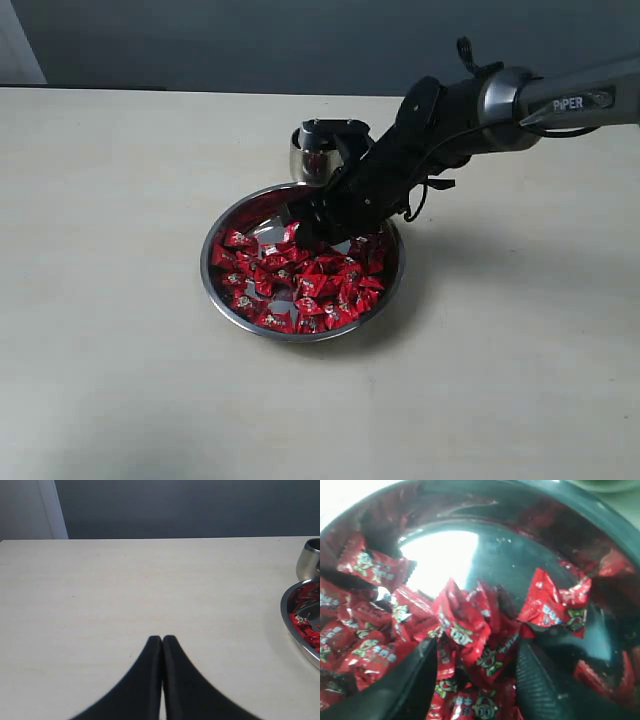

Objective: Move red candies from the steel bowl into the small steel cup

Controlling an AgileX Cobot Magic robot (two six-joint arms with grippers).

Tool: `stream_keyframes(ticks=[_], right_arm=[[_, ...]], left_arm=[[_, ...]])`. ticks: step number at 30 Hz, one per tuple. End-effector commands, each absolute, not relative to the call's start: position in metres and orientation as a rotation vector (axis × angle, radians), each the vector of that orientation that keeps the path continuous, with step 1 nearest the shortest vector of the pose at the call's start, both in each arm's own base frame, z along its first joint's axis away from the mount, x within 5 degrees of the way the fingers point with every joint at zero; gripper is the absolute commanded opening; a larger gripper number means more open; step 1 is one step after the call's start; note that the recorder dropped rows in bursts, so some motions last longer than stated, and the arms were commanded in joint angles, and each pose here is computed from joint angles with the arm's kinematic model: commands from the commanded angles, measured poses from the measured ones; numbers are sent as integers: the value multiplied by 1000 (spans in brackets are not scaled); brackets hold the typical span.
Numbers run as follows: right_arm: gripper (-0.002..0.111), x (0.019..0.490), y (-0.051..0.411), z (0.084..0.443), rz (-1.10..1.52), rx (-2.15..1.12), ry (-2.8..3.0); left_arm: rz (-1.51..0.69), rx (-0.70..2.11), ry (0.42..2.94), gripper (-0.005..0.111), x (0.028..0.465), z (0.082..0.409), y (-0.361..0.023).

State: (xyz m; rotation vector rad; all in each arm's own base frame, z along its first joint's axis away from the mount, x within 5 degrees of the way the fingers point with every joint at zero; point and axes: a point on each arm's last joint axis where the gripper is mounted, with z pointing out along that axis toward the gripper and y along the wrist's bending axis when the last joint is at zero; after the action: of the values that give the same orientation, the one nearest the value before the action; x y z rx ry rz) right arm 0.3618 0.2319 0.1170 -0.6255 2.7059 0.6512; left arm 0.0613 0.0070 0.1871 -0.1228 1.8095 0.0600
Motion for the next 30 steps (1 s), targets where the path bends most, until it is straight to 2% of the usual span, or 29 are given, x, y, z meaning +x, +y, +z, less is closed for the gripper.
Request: stream_keyframes(ticks=[1, 19, 21, 26, 30], right_arm=[[47, 366, 230, 115, 664, -570, 2701], [46, 371, 232, 125, 684, -488, 2644], [36, 371, 232, 125, 683, -487, 2643], [2, 371, 232, 125, 681, -486, 2641], [-1, 371, 232, 126, 682, -486, 2639]], left_arm=[[55, -119, 1802, 0, 61, 187, 7], [55, -119, 1802, 0, 61, 187, 7], [55, -119, 1802, 0, 61, 187, 7], [55, -119, 1802, 0, 61, 187, 7], [55, -119, 1802, 0, 61, 187, 7]])
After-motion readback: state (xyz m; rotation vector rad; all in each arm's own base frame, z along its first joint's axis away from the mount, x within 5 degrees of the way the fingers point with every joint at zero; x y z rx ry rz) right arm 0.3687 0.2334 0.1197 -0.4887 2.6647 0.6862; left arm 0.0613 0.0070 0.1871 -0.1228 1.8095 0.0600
